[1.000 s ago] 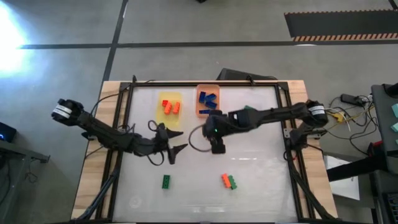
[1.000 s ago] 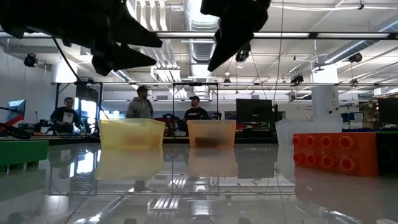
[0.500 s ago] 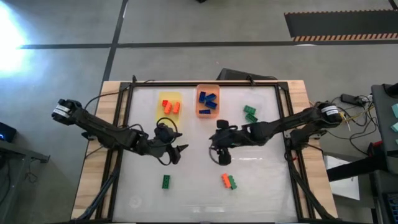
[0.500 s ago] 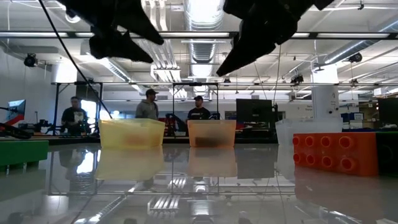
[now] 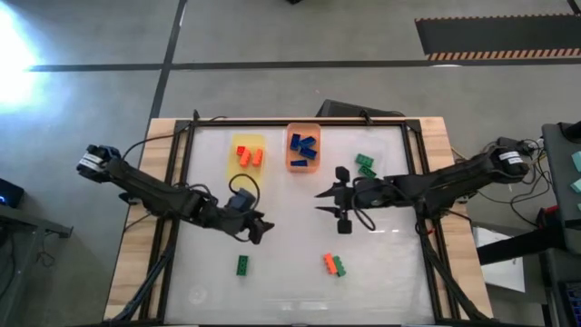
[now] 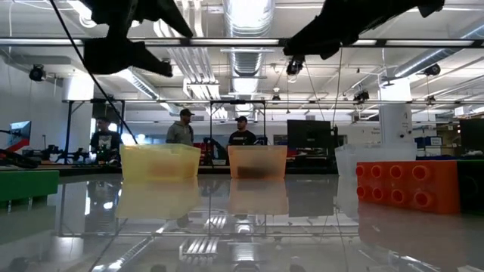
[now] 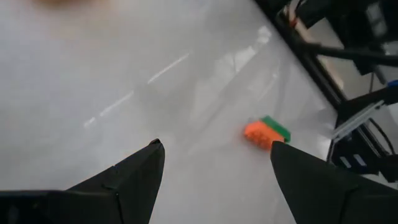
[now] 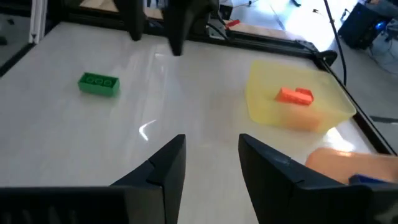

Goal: Sort & place blocks by color
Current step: Put the green game piece into the transparent bin

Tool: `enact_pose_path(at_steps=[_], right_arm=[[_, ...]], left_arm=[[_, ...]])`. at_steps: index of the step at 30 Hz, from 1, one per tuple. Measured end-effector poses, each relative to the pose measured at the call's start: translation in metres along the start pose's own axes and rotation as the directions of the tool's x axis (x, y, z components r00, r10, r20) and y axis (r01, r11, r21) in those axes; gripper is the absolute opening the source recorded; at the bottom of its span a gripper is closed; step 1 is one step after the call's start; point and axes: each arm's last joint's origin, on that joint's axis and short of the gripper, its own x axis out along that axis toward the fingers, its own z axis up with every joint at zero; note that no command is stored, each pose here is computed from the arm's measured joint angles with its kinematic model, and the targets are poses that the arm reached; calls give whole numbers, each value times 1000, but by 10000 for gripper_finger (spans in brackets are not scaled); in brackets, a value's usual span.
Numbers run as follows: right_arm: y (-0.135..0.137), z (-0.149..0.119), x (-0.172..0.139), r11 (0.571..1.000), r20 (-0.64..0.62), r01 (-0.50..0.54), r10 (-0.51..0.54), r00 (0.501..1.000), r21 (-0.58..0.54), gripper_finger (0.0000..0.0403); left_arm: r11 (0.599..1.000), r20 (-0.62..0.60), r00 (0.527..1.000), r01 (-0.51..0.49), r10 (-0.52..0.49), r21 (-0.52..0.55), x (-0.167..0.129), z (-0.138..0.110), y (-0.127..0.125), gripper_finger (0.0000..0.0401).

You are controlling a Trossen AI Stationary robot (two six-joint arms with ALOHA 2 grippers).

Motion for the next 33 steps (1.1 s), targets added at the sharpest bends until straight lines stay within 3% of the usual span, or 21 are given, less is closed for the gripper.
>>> enact_pose_path(at_steps=[5,9,13,16,20,26,33], right_arm=[[-1,-11,-9,1000,-3,-1,1,1000,22,130],[-1,-16,-13,1000,-9,-1,1,1000,16,126],[-1,-16,-14,1000,-5,-1,1,1000,17,126],[-1,-17,-13,1000,-12,-2,2,1000,16,130],[-1,-17,-13,1000,-12,-2,2,1000,16,132],[-1,-18,-13,1000,-17,-3,3,1000,15,125],[-1,-21,-13,1000,-23,-6,6,1000,14,126]], left_arm=[[997,-89,996,-19,12,-77,13,-7,-3,276],[990,-247,967,-86,55,-114,27,-17,-6,276],[968,-393,899,-239,193,-71,35,-30,-14,276],[923,-470,819,-384,328,-26,38,-37,-19,276],[878,-516,757,-479,402,-18,40,-44,-35,276],[836,-547,717,-546,432,-56,36,-62,-51,276],[762,-556,676,-638,484,-113,27,-90,-44,276]])
